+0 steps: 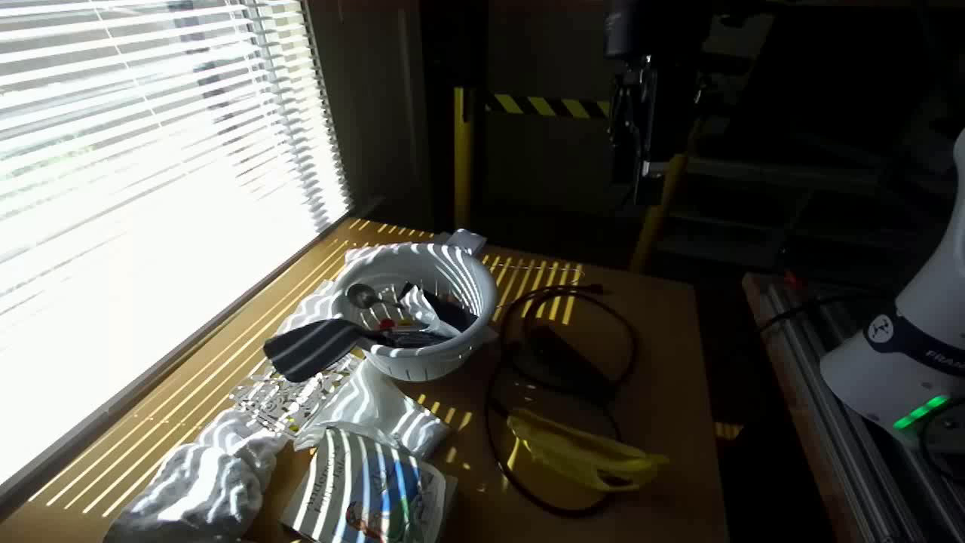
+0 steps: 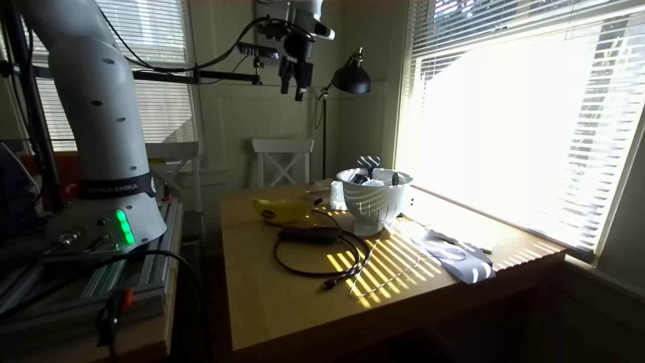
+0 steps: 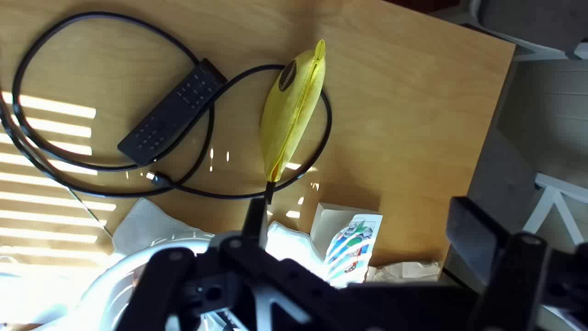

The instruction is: Take the stapler and spatula out of the white colander.

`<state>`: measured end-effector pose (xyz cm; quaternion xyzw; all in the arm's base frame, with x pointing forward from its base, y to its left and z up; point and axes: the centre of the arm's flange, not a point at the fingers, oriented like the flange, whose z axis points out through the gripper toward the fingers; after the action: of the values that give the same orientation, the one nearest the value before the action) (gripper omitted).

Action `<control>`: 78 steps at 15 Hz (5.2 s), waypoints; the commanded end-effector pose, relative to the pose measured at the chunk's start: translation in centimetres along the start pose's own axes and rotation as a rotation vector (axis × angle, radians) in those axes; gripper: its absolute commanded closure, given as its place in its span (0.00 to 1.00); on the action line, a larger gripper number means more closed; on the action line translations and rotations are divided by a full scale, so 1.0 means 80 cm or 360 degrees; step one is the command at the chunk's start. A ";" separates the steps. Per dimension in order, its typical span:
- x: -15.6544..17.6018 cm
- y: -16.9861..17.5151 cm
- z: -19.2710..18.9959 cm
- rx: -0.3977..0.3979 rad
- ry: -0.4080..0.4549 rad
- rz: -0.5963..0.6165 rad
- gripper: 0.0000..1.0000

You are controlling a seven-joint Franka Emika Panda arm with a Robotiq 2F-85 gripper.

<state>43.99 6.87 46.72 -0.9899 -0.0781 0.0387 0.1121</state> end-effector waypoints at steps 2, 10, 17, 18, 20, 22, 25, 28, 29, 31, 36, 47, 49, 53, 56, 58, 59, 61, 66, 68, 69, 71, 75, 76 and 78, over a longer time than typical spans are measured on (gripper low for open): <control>0.000 0.000 0.000 0.0000 0.0000 0.0000 0.00; 0.000 0.000 0.000 0.0000 0.0000 0.0000 0.00; 0.000 0.000 0.000 0.0000 0.0000 0.0000 0.00; 0.000 0.000 0.000 0.0000 0.0000 0.0000 0.00; 0.006 0.005 0.000 -0.0001 0.0053 0.0001 0.00; 0.040 0.031 -0.001 -0.0027 0.0183 0.0137 0.00; 0.082 0.070 -0.001 -0.0076 0.0336 0.0190 0.00; 0.127 0.103 0.015 -0.0118 0.0383 0.0247 0.00; 0.142 0.111 0.024 -0.0124 0.0384 0.0269 0.00; 0.171 0.129 0.046 -0.0136 0.0363 0.0315 0.00; 0.227 0.169 0.093 -0.0108 0.0288 0.0481 0.00; 0.249 0.196 0.148 -0.0221 0.0172 0.0542 0.00; 0.267 0.209 0.174 -0.0298 0.0126 0.0585 0.00; 0.289 0.230 0.218 -0.0406 -0.0003 0.0646 0.00; 0.302 0.234 0.240 -0.0437 -0.0057 0.0687 0.00; 0.317 0.234 0.251 -0.0438 -0.0060 0.0715 0.00; 0.324 0.234 0.254 -0.0454 -0.0055 0.0740 0.00; 0.335 0.232 0.254 -0.0459 -0.0035 0.0813 0.00; 0.303 0.235 0.240 -0.0422 -0.0024 0.0766 0.00; 0.303 0.235 0.240 -0.0422 -0.0024 0.0766 0.00; 0.296 0.231 0.239 -0.0450 -0.0018 0.0781 0.00; 0.290 0.221 0.238 -0.0483 0.0031 0.0743 0.00; 0.296 0.204 0.239 -0.0551 0.0085 0.0638 0.00; 0.299 0.200 0.243 -0.0553 0.0067 0.0602 0.00; 0.310 0.198 0.250 -0.0566 0.0062 0.0536 0.00</control>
<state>68.89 -0.49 22.51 -0.9917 0.1115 0.0308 -0.0562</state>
